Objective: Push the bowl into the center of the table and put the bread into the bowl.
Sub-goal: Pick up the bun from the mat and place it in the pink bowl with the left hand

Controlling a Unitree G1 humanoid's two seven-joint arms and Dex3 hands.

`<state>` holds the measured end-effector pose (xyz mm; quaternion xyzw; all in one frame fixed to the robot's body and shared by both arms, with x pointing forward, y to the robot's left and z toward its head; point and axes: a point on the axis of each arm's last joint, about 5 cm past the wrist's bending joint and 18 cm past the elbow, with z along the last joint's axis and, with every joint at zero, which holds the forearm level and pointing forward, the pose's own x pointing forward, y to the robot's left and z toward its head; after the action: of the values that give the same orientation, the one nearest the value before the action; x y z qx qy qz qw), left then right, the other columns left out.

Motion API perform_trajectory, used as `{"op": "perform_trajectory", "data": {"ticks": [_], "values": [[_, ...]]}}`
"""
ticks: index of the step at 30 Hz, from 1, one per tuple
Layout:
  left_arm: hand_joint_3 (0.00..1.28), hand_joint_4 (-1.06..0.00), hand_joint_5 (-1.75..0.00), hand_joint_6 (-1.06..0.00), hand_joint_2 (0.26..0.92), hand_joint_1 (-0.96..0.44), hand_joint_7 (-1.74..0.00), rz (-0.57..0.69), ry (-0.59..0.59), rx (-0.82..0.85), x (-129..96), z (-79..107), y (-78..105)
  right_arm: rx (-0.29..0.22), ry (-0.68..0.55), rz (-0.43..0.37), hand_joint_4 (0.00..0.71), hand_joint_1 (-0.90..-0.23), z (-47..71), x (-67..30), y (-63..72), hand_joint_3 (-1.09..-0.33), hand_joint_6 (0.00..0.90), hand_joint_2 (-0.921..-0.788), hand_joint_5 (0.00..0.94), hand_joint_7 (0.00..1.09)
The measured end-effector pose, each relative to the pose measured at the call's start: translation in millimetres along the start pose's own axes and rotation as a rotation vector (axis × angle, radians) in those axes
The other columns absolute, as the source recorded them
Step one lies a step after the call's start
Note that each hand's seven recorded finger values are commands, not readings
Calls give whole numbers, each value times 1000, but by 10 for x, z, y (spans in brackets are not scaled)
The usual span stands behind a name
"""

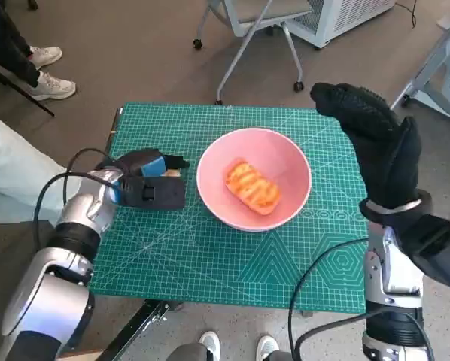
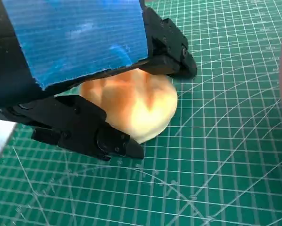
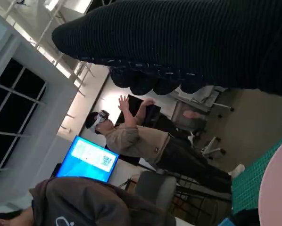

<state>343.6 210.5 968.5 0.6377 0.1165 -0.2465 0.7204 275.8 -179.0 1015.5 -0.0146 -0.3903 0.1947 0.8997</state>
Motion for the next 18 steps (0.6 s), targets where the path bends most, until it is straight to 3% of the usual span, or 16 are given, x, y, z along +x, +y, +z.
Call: {"op": "perform_trajectory", "data": {"ticks": [9,18], "values": [[48,-736,-1166,-630,920,3,-1106,224,-150,-25,-235,-3,229,8,-5,-5,193,-684,5,-7,-4,-729,6,-921,0,652],[22,-808,-1059,-665,908,3,-1103,450,-334,-44,-526,179,452,14,-13,-5,181,-684,10,7,-3,-731,3,-921,0,652]]}}
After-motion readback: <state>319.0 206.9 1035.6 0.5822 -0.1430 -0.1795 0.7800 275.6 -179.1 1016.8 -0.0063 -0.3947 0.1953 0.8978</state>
